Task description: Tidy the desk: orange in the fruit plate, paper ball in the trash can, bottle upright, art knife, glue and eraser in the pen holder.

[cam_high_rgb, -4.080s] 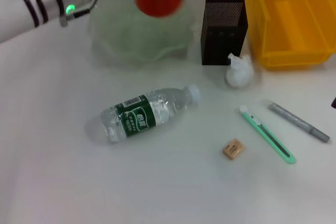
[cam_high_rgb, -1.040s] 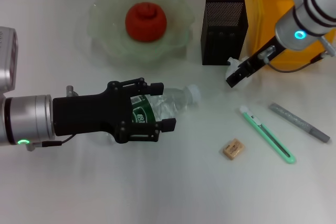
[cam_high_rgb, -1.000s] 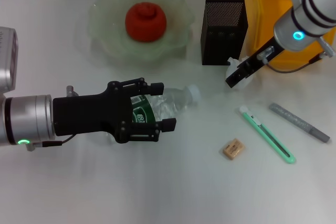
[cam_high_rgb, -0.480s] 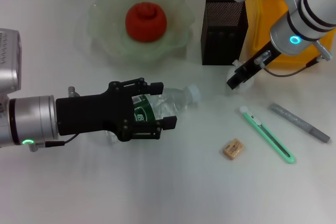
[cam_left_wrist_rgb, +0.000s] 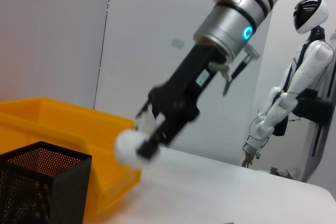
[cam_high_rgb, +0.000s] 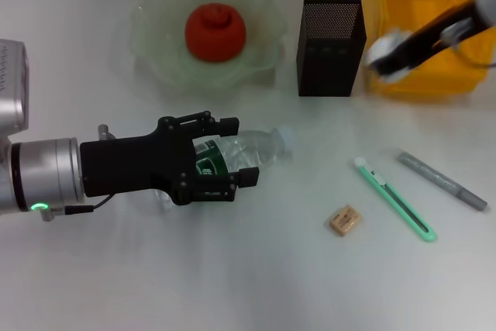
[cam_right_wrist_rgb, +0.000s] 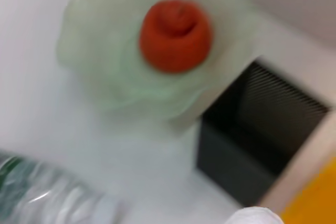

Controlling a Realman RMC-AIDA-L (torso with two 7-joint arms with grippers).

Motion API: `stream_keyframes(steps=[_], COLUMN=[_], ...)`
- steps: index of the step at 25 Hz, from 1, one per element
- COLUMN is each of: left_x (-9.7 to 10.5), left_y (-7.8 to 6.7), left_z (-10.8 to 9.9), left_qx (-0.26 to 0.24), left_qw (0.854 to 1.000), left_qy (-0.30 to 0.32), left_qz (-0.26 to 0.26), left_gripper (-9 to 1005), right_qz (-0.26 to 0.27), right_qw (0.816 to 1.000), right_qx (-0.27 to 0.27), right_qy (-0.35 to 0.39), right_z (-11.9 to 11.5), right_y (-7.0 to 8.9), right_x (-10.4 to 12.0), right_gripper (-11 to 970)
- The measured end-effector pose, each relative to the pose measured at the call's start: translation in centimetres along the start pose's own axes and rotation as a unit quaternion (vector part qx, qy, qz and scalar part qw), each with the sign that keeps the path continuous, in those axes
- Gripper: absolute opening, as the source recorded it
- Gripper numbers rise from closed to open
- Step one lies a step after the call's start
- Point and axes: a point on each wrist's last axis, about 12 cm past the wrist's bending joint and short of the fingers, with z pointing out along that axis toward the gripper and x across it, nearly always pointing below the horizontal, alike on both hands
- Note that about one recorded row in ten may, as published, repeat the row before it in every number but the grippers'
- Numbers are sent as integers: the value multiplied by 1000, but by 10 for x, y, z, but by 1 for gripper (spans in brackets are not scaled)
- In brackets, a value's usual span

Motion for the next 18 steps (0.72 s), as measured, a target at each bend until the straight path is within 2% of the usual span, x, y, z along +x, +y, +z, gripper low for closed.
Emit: stream_keyframes(steps=[3, 6, 11, 15, 18], left_x=[0, -1, -1, -3, -5], left_y=[0, 1, 3, 10, 16], left_z=[0, 0, 1, 1, 3], left_qx=[0, 0, -7, -30, -38], left_qw=[1000, 1000, 1000, 999, 998], left_qy=[0, -1, 1, 10, 18], left_qz=[0, -1, -9, -35, -49], left_gripper=[842, 842, 842, 841, 841], right_qz=[17, 43, 70, 71, 74], right_qw=[997, 991, 985, 985, 984], right_qx=[71, 116, 129, 123, 124], right_qy=[-30, -60, -90, -99, -103], right_z=[-13, -6, 14, 22, 23], right_y=[-19, -38, -55, -57, -59], right_x=[3, 6, 11, 13, 16], right_gripper=[523, 533, 550, 564, 620])
